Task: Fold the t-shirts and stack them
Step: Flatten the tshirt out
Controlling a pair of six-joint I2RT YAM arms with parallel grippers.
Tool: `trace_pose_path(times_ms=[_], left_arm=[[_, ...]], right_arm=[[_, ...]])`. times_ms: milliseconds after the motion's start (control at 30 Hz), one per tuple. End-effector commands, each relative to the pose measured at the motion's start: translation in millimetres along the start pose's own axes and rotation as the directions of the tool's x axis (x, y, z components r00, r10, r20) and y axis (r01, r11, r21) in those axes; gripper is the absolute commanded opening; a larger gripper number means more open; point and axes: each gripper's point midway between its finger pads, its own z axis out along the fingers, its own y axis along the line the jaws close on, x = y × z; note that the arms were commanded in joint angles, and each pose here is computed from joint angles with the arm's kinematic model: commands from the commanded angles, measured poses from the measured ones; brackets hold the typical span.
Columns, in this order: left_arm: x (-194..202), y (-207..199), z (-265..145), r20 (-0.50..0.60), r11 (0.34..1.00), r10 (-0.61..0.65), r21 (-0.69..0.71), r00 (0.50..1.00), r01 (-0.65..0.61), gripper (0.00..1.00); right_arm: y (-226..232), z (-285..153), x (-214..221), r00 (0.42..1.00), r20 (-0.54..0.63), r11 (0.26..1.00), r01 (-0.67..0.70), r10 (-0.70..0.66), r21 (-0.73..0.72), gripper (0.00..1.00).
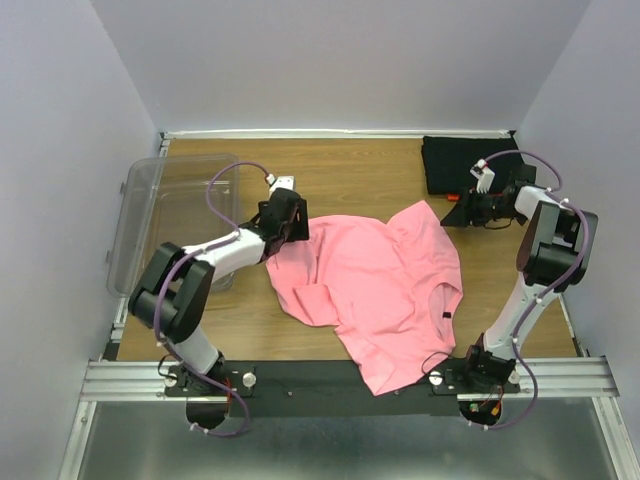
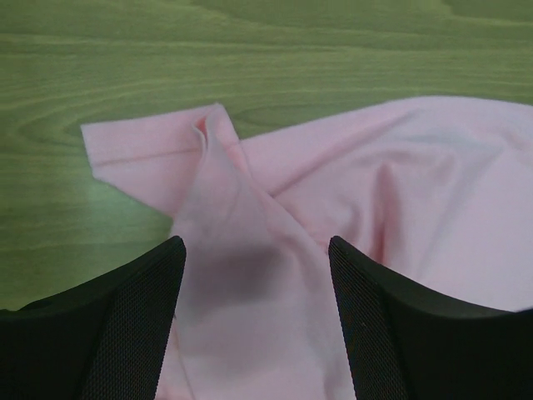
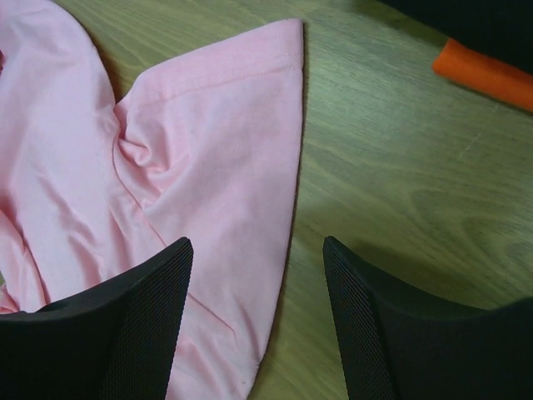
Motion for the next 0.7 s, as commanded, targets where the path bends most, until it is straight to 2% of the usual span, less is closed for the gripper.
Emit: trace_pose_path(times_ms=[0,133,200,233,300,433,533,667], left_arm=[[-12.0,25.0,22.8,0.021,0.987,0.031,-0.160,0.999,-0.028,0.77],[-22.9,23.1,38.9,0.018,0.986,0.039,-0.164,0.999,-0.036,0.75],[-16.5,22.2,46.1,-0.011,0.986,0.047,-0.160,0.999,-0.049,0.69],[-14.1,20.6,47.6,-0.030,0.987,0.051,-0.151,0.998,-0.055,0.58],[-5.2,19.8,48.5,-0.059,0.989,0.054,-0.137,0.997,-0.062,0.47],[11.1,20.4,30.6,-0.082,0.995,0.026,-0.097,0.996,-0.034,0.11],[-2.5,15.9,1.9,-0.016,0.998,-0.024,-0.050,1.000,0.024,0.06],[13.8,18.1,-27.0,-0.024,0.998,-0.067,0.007,0.997,0.068,0.06]], right_arm=[[2.4,4.5,-4.6,1.000,0.013,0.999,-0.019,0.019,-0.041,0.71],[1.7,5.9,0.3,1.000,0.003,0.999,-0.025,0.025,-0.041,0.71],[0.6,7.6,3.0,1.000,-0.002,0.999,-0.031,0.031,-0.043,0.71],[-0.2,8.2,3.7,0.999,-0.003,0.999,-0.034,0.034,-0.042,0.71],[-2.2,10.2,5.6,0.999,-0.010,0.998,-0.041,0.040,-0.039,0.71],[-11.4,15.2,4.3,0.998,-0.027,0.999,-0.052,0.052,-0.006,0.70],[-14.7,21.0,-1.5,0.998,-0.036,0.999,-0.047,0.047,0.012,0.70],[-12.6,35.7,-7.7,0.998,-0.061,0.999,-0.026,0.028,0.023,0.69]])
